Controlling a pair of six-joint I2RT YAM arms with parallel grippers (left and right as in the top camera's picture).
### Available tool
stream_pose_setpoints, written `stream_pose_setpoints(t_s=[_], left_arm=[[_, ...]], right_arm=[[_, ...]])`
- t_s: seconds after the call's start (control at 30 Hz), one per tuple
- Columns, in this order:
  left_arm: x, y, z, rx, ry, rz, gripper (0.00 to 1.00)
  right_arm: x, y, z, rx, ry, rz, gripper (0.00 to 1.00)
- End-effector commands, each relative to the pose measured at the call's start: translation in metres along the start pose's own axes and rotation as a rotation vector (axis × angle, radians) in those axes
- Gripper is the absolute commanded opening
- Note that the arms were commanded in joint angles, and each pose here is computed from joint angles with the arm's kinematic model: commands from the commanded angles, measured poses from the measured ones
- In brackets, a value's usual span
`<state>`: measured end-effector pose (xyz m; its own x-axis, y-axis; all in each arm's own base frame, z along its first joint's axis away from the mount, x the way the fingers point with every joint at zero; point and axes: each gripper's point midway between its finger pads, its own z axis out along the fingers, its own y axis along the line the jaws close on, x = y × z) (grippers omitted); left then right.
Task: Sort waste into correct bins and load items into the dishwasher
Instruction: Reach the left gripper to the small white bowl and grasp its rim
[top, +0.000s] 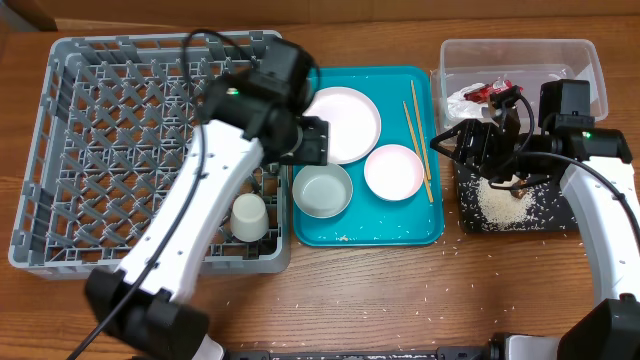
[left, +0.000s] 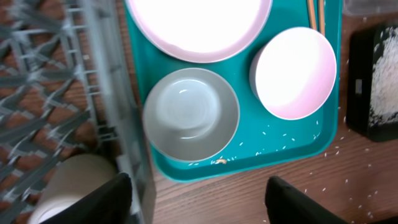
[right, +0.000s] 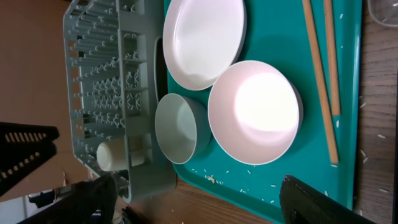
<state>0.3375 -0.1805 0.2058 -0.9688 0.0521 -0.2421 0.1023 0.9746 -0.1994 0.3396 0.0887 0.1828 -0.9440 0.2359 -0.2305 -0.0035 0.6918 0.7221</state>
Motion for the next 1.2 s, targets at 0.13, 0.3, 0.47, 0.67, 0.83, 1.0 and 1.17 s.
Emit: stream_pose_setpoints(t_s=[0.13, 0.3, 0.47, 0.67, 0.83, 1.0, 1.17], left_arm=[[-0.016, 0.002, 0.087, -0.127, 0.080, 0.224, 0.77], [-0.028, 0.004, 0.122, -0.122, 0.089, 0.376, 0.76], [-0.027, 0.007, 0.146, -0.123, 0.123, 0.469, 0.70], [-0.017, 0.007, 0.148, -0.106, 0.169, 0.490, 0.67], [0.002, -0.016, 0.146, 0.037, 0.231, 0.358, 0.65], [0.024, -0.023, 0.142, -0.003, 0.309, 0.042, 0.54], [0.031, -0.024, 0.142, -0.090, 0.301, -0.075, 0.50]], right_arm=[[-0.001, -0.001, 0.001, 0.012, 0.000, -0.012, 0.85], [-0.001, -0.002, 0.001, 0.016, 0.000, -0.011, 0.85], [-0.001, -0.004, 0.001, 0.028, -0.002, -0.011, 0.85], [-0.001, -0.006, 0.001, 0.038, -0.003, -0.011, 0.85], [-0.002, -0.006, 0.001, 0.038, -0.005, -0.012, 0.85], [-0.002, -0.006, 0.001, 0.038, -0.005, -0.012, 0.85], [-0.002, -0.006, 0.001, 0.038, -0.005, -0.012, 0.85]])
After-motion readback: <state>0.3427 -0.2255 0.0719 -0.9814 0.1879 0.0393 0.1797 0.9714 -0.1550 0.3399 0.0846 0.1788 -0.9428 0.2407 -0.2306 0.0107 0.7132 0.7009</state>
